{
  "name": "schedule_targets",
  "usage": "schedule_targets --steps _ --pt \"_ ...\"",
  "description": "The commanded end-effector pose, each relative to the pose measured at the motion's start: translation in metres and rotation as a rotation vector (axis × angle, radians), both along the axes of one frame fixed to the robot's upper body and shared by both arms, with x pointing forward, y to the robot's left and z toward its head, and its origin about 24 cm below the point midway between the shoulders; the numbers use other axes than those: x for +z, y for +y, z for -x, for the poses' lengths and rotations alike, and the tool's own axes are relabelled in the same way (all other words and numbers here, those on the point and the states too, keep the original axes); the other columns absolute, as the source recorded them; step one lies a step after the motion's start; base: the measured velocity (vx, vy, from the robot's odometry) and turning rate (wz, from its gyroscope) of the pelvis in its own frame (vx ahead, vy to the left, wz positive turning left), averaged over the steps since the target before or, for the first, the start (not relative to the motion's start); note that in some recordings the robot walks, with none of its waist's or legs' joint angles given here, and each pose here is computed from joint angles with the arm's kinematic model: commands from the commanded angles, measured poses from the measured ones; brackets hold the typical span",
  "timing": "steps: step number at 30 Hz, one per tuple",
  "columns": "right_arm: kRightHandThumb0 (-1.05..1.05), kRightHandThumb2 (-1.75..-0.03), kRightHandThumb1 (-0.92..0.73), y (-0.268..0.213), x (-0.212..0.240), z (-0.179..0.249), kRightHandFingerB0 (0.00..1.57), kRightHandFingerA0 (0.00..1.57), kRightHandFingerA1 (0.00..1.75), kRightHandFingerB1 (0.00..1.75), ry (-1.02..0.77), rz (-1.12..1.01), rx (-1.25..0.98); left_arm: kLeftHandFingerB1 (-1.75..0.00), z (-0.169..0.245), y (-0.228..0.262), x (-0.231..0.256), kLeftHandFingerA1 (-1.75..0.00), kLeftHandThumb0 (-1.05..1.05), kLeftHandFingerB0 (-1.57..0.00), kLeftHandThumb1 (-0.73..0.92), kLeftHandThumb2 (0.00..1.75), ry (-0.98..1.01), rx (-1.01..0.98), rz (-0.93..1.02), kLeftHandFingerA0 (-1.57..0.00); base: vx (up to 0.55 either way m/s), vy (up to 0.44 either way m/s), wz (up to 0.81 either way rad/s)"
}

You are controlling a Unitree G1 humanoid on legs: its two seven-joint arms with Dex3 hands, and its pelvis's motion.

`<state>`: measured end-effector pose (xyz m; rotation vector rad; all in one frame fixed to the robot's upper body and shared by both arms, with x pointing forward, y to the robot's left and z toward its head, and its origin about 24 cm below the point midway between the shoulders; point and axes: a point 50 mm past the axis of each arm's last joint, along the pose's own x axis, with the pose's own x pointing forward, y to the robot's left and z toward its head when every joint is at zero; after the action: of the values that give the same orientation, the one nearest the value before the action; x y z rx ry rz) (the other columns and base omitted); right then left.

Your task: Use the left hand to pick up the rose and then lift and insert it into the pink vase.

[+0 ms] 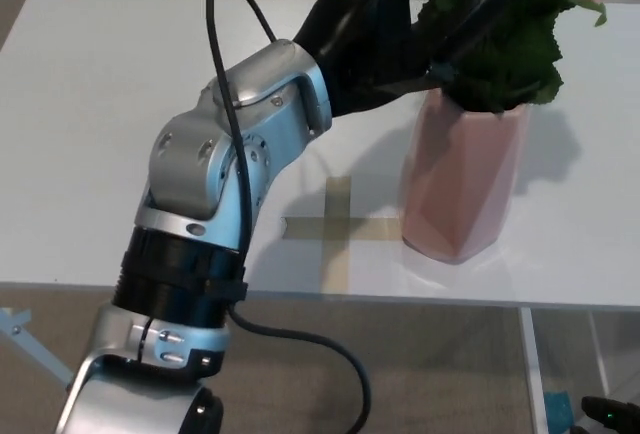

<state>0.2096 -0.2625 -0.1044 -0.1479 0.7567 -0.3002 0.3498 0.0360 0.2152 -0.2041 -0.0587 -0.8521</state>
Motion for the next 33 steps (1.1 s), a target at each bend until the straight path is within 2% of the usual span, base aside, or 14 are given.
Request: schedule_targets --steps 1,8,9,12,17,20,23,27,28,33 --pt "-0.33 -0.59 -0.64 0.0 -0.003 0.005 0.54 0.65 0.43 0.39 0.014 -0.003 -0.016 -0.05 0.001 0.009 -0.005 0.0 -0.89 0.0 0.6 0.58 0.046 -0.023 -0.008 0.0 0.0 0.0 0.0" --pt "-0.33 -0.59 -0.64 0.0 -0.002 0.004 0.55 0.65 0.43 0.39 0.016 -0.009 -0.019 -0.01 -0.006 0.023 0.007 0.0 -0.9 0.0 0.56 0.6 -0.003 -0.118 -0.137 0.0 0.0 0.0 0.0" --pt "-0.33 -0.59 -0.64 0.0 -0.002 0.003 0.55 0.65 0.43 0.39 0.016 -0.009 -0.019 0.0 -0.009 0.028 0.014 0.0 -0.91 0.0 0.56 0.58 -0.067 -0.17 -0.238 0.0 0.0 0.0 0.0" --pt "-0.33 -0.59 -0.64 -0.001 -0.002 0.004 0.54 0.65 0.43 0.39 0.016 -0.009 -0.014 -0.02 -0.012 0.034 0.023 0.0 -0.91 0.0 0.54 0.58 -0.136 -0.226 -0.372 0.0 0.0 0.0 0.0" --pt "-0.33 -0.59 -0.64 -0.001 -0.002 0.004 0.55 0.65 0.43 0.39 0.013 -0.008 -0.013 0.0 -0.013 0.04 0.031 0.0 -0.84 0.0 0.53 0.57 -0.16 -0.263 -0.55 0.0 0.0 0.0 0.0" --pt "-0.33 -0.59 -0.64 -0.001 -0.002 0.004 0.55 0.65 0.43 0.39 0.013 -0.008 -0.012 0.0 -0.014 0.041 0.031 0.0 -0.84 0.0 0.53 0.57 -0.16 -0.268 -0.561 0.0 0.0 0.0 0.0" --pt "-0.33 -0.59 -0.64 -0.001 -0.001 0.002 0.54 0.65 0.43 0.39 0.011 -0.002 -0.001 -0.01 -0.011 0.041 0.032 0.0 -0.84 0.0 0.5 0.56 -0.243 -0.268 -0.78 0.0 0.0 0.0 0.0" --pt "-0.33 -0.59 -0.64 -0.001 -0.001 0.002 0.54 0.65 0.43 0.39 0.012 -0.005 -0.003 -0.03 -0.011 0.042 0.033 0.0 -0.84 0.0 0.49 0.56 -0.256 -0.27 -0.821 0.0 0.0 0.0 0.0" --pt "-0.33 -0.59 -0.64 -0.001 -0.001 0.001 0.54 0.65 0.43 0.39 0.013 -0.003 -0.001 -0.03 -0.011 0.043 0.033 0.0 -0.74 0.0 0.41 0.82 -0.255 -0.268 -0.841 0.0 0.0 0.0 0.0" --pt "-0.33 -0.59 -0.64 0.0 0.0 -0.001 0.54 0.66 0.43 0.39 0.018 0.007 0.005 -0.03 -0.01 0.047 0.033 0.0 -0.72 0.0 0.4 0.82 -0.252 -0.285 -0.9 0.0 0.0 0.0 0.0"
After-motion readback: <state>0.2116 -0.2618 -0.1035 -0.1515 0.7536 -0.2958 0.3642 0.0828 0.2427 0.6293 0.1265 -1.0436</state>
